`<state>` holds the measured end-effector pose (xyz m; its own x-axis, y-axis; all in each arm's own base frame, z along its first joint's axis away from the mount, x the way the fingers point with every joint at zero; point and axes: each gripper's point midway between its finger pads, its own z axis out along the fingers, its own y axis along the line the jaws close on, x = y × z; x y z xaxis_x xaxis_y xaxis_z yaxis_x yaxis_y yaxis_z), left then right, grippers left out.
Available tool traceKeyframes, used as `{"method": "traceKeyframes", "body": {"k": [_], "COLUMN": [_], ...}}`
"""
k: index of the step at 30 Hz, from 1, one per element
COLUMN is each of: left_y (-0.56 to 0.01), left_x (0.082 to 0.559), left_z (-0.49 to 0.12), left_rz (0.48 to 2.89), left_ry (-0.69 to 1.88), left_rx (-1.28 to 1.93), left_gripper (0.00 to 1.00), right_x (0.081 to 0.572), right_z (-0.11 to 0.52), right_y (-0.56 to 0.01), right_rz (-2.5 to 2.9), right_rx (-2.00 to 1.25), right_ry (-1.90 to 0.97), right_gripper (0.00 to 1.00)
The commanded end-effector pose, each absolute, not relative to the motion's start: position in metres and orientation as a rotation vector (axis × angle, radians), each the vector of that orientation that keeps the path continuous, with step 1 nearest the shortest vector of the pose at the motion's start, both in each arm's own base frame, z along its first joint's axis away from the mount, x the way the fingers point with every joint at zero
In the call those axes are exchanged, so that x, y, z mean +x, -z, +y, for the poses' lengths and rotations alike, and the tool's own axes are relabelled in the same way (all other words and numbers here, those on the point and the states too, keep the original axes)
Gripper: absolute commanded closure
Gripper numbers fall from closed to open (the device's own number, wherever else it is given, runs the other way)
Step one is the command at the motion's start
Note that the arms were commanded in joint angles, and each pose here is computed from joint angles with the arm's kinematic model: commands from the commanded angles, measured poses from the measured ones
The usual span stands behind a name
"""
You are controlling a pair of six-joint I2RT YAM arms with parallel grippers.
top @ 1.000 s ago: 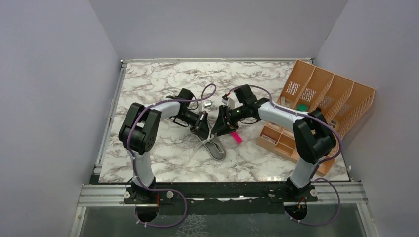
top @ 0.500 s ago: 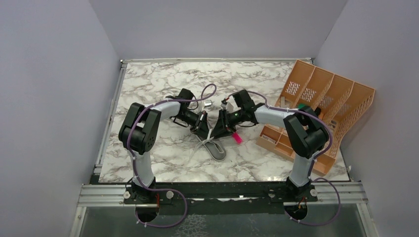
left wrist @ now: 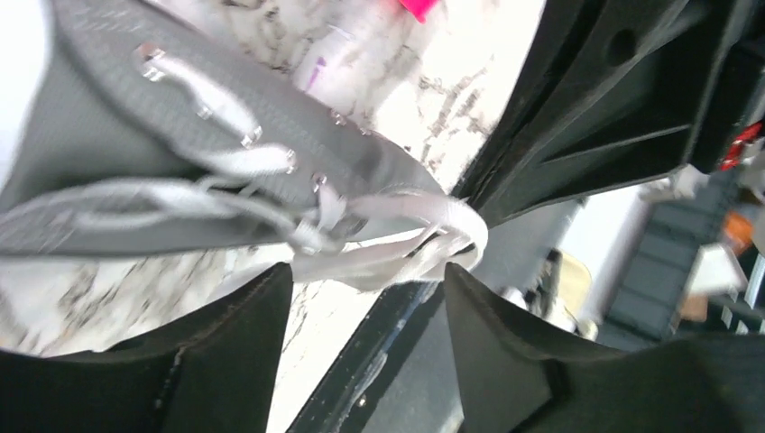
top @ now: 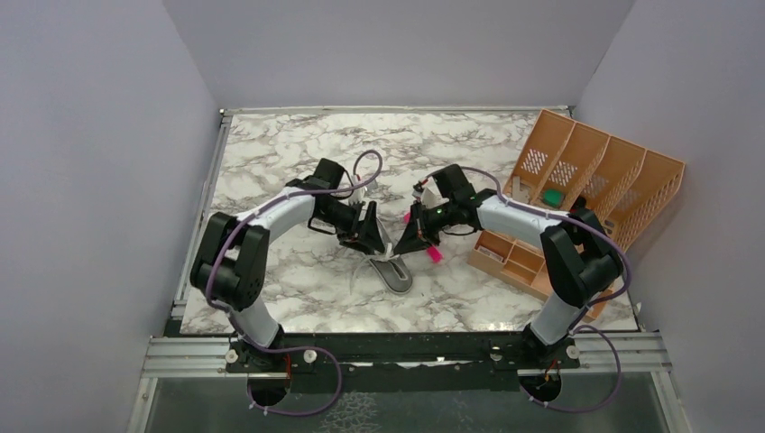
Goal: Tie the shoes
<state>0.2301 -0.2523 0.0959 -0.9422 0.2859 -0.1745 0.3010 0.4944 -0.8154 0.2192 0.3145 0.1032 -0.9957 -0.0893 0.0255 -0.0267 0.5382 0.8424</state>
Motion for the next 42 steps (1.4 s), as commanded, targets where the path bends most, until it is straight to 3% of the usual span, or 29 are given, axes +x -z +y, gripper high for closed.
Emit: {"method": "traceKeyframes", "body": {"k": [1, 6, 12, 16, 19, 23, 29, 36, 42], "left_y": [-0.114, -0.147, -0.132, -0.118, -0.098, -0.09, -0.09, -0.084, -0.084], "left_x": [0.259, 0.249, 0.241, 0.243, 0.247, 0.246, 0.244, 0.237, 0.235], "left_z": [-0.233, -0.263, -0.289, -0.29, -0.271, -0.258, -0.248, -0.242, -0.242], "left_rz": [2.612, 2.422, 2.459, 2.519, 2.609, 2.641, 2.641, 2.654, 2.651], "left_ry": [1.16, 1.294, 1.307, 1.258, 1.066, 0.961, 0.897, 0.885, 0.888], "left_rx": [0.352, 0.324, 0.327, 0.321, 0.274, 0.273, 0.243, 0.231, 0.243], "left_gripper": [0.34, 0.29, 0.32, 0.49, 0.65, 0.77, 1.0, 1.0, 1.0], "right_x": [0.226, 0.227, 0.231, 0.232, 0.236, 0.244, 0.236, 0.208, 0.165], "right_z": [0.307, 0.305, 0.308, 0.31, 0.309, 0.306, 0.296, 0.271, 0.235], "right_y": [-0.113, -0.111, -0.119, -0.128, -0.136, -0.142, -0.123, -0.096, -0.068], "right_rz": [-2.795, -2.807, -2.811, -2.816, -2.86, -2.938, -3.027, -3.081, -2.997], "right_rx": [0.019, -0.01, 0.014, 0.027, 0.032, 0.038, 0.066, 0.307, 0.457], "right_ry": [1.34, 1.301, 1.344, 1.376, 1.375, 1.356, 1.115, 0.772, 0.614], "right_gripper": [0.99, 0.99, 0.99, 0.99, 0.99, 0.99, 0.99, 0.96, 0.72]}}
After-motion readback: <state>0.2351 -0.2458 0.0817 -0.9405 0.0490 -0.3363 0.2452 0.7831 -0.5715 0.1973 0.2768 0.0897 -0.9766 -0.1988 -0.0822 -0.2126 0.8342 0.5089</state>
